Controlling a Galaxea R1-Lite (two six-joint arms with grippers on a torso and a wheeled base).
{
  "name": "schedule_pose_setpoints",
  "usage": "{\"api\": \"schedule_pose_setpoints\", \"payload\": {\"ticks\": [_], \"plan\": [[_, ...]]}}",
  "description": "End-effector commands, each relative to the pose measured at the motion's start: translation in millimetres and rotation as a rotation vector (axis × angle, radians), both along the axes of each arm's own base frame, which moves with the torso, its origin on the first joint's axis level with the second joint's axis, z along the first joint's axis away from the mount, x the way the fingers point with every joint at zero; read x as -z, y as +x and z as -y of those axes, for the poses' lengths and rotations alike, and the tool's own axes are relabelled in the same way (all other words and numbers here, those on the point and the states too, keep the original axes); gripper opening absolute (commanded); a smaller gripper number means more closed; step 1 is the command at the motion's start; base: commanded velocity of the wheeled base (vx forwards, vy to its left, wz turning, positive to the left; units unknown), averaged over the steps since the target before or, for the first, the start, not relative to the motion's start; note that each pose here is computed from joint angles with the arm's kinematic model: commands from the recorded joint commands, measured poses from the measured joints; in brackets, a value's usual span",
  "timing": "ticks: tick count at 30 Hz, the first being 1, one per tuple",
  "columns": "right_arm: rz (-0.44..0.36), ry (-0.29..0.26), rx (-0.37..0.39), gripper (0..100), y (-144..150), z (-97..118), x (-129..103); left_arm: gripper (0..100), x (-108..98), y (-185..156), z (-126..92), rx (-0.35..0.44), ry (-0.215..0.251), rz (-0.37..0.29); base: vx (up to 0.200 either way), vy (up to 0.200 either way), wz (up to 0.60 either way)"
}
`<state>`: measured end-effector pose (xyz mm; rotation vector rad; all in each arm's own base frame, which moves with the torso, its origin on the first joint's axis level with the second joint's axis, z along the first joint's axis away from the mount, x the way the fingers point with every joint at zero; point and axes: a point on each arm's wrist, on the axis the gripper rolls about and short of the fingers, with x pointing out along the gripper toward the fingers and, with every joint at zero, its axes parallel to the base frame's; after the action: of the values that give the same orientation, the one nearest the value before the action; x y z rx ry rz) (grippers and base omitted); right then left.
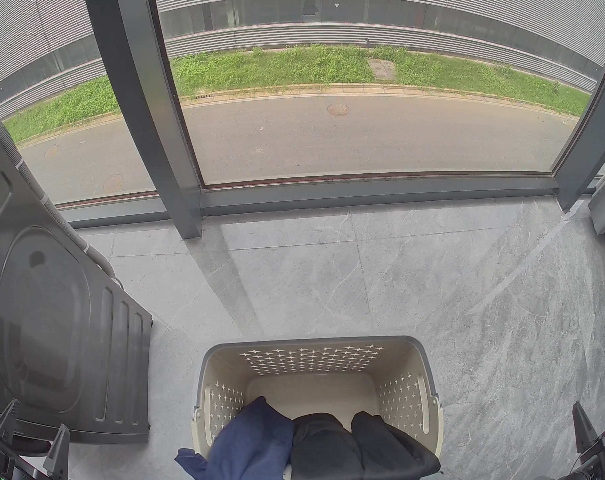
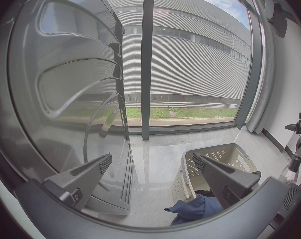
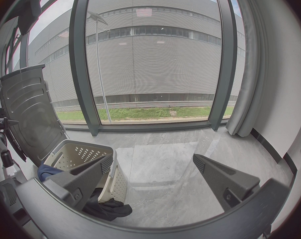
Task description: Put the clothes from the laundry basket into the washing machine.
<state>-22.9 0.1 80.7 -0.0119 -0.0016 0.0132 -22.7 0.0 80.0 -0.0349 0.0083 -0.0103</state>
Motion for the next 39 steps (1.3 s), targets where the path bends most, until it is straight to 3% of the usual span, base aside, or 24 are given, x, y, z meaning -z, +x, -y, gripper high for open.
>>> {"api": "schedule_pose_setpoints", "payload": {"ticks": [1, 5, 14, 23, 39], "plan": [[-0.001, 0.000, -0.001, 100, 0.1, 0.0, 5.3, 100, 4.8, -0.1, 0.0, 0.000, 0.000, 0.000, 0.200, 0.000, 0.00], [-0.001, 0.000, -0.001, 100, 0.1, 0.0, 5.3, 100, 4.8, 0.0, 0.0, 0.000, 0.000, -0.001, 0.200, 0.000, 0.00], [-0.001, 0.000, -0.001, 100, 0.1, 0.0, 5.3, 100, 4.8, -0.1, 0.0, 0.000, 0.000, 0.000, 0.000, 0.000, 0.00], [-0.001, 0.000, -0.002, 100, 0.1, 0.0, 5.3, 100, 4.8, -0.1, 0.0, 0.000, 0.000, 0.000, 0.200, 0.000, 0.00], [-0.001, 0.000, -0.001, 100, 0.1, 0.0, 5.3, 100, 4.8, -0.1, 0.0, 0.000, 0.000, 0.000, 0.000, 0.000, 0.00]]}}
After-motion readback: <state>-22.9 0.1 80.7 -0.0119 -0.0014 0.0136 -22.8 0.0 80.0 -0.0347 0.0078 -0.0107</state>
